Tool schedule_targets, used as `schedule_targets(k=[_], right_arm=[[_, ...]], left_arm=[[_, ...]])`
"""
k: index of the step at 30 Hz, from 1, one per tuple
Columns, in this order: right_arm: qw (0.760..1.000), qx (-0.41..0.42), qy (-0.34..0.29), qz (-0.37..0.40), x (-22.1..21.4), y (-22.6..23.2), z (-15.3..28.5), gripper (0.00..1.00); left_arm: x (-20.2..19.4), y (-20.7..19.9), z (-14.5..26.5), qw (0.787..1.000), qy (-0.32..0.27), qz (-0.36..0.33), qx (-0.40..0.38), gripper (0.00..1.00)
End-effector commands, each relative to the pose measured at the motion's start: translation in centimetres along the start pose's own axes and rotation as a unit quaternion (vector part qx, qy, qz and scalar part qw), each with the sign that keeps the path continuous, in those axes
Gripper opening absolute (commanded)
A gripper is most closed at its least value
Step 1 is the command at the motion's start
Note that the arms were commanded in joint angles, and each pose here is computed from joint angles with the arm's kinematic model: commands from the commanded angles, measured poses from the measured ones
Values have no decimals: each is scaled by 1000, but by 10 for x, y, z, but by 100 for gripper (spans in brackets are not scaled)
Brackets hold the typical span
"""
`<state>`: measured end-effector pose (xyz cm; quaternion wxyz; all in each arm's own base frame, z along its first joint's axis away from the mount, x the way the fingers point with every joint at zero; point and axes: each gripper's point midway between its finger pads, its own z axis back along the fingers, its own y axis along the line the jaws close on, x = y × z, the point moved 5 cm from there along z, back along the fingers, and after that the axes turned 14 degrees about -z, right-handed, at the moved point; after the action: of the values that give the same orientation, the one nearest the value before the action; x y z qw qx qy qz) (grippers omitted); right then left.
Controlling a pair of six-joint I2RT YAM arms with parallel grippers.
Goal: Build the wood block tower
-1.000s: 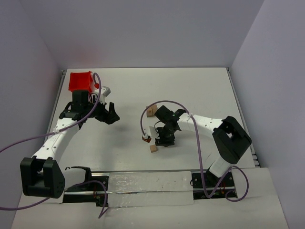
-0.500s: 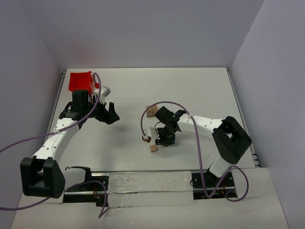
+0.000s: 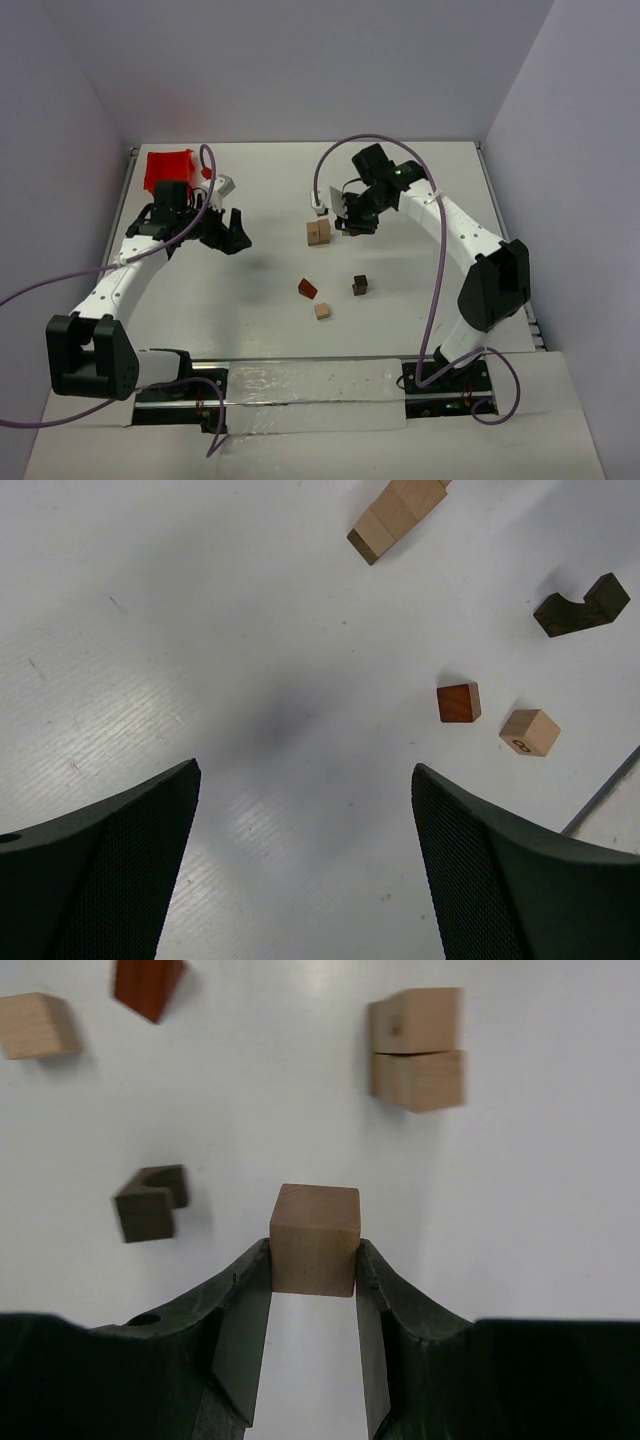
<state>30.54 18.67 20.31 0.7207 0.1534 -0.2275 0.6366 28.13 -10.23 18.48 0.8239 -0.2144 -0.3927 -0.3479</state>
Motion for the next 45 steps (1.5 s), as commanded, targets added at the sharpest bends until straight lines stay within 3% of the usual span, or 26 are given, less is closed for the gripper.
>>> schedule_targets(k=[1, 15, 45], right_arm=[[1000, 11, 26, -1, 2, -24, 13, 8], [999, 22, 39, -11, 19, -73, -12, 8], [997, 53, 49, 22, 45, -69, -59, 9]], left_arm=[[19, 5, 4, 1000, -17, -16, -6, 92], [21, 8, 6, 999, -12, -21, -37, 96], [17, 11, 5, 998, -11, -9, -56, 99]])
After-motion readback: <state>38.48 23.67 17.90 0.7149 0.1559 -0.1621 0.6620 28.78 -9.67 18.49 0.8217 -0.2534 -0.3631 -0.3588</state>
